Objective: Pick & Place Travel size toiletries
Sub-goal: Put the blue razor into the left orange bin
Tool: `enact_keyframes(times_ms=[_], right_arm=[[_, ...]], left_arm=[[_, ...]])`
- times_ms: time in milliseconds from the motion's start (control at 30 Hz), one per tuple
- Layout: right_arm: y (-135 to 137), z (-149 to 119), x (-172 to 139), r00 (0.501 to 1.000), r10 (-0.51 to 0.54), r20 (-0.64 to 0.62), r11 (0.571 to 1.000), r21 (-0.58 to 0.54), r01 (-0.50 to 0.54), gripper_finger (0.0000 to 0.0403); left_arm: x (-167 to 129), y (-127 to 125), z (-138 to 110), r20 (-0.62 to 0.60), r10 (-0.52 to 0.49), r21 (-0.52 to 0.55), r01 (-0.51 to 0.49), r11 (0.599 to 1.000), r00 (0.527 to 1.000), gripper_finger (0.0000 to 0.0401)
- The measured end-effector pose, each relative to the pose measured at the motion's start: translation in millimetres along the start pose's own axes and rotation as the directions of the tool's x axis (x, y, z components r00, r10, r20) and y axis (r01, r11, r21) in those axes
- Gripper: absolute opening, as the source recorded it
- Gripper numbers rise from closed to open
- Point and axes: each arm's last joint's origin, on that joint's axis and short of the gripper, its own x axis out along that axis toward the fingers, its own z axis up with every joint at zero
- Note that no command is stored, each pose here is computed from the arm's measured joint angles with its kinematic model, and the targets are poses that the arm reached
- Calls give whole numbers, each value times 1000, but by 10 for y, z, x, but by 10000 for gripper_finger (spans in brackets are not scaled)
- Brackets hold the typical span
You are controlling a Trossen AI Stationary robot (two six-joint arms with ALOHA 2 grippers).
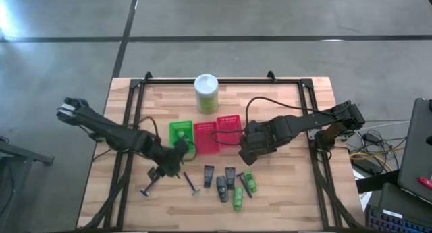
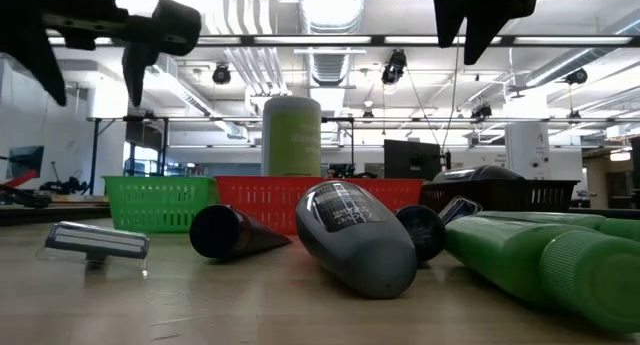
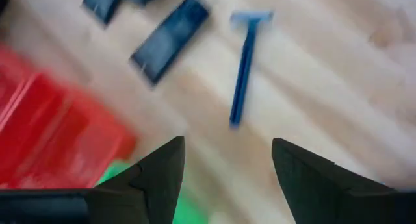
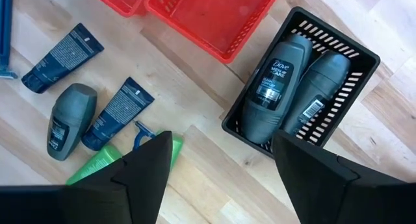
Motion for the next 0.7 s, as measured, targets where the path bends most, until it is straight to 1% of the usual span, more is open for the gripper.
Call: enact_keyframes(times_ms=[100, 267, 367, 433, 500, 700], right_arm=[[0, 0, 0, 1000, 0, 0, 1000, -11, 0, 262], [1, -1, 0, 1000, 2, -3, 1000, -12, -2, 246], [1, -2, -1, 1000, 2, -3, 1000, -11, -2, 236], [1, -2, -1, 1000, 2, -3, 1000, -6, -2, 230], [1, -2, -1, 1000, 2, -4, 1000, -1, -2, 225], [14, -28, -7, 1000, 4, -5, 1000, -10, -4, 215]], left_arm=[[266, -14, 44, 47, -46, 11, 46, 999, 998, 230], [644, 16, 106, 47, -62, 8, 62, 998, 997, 221], [831, 28, 156, 84, -87, 9, 86, 996, 993, 217], [929, 20, 172, 99, -122, -2, 123, 992, 988, 214], [1014, 3, 170, 87, -160, -19, 162, 987, 983, 212], [1163, -17, 157, 55, -180, -24, 181, 983, 982, 202]])
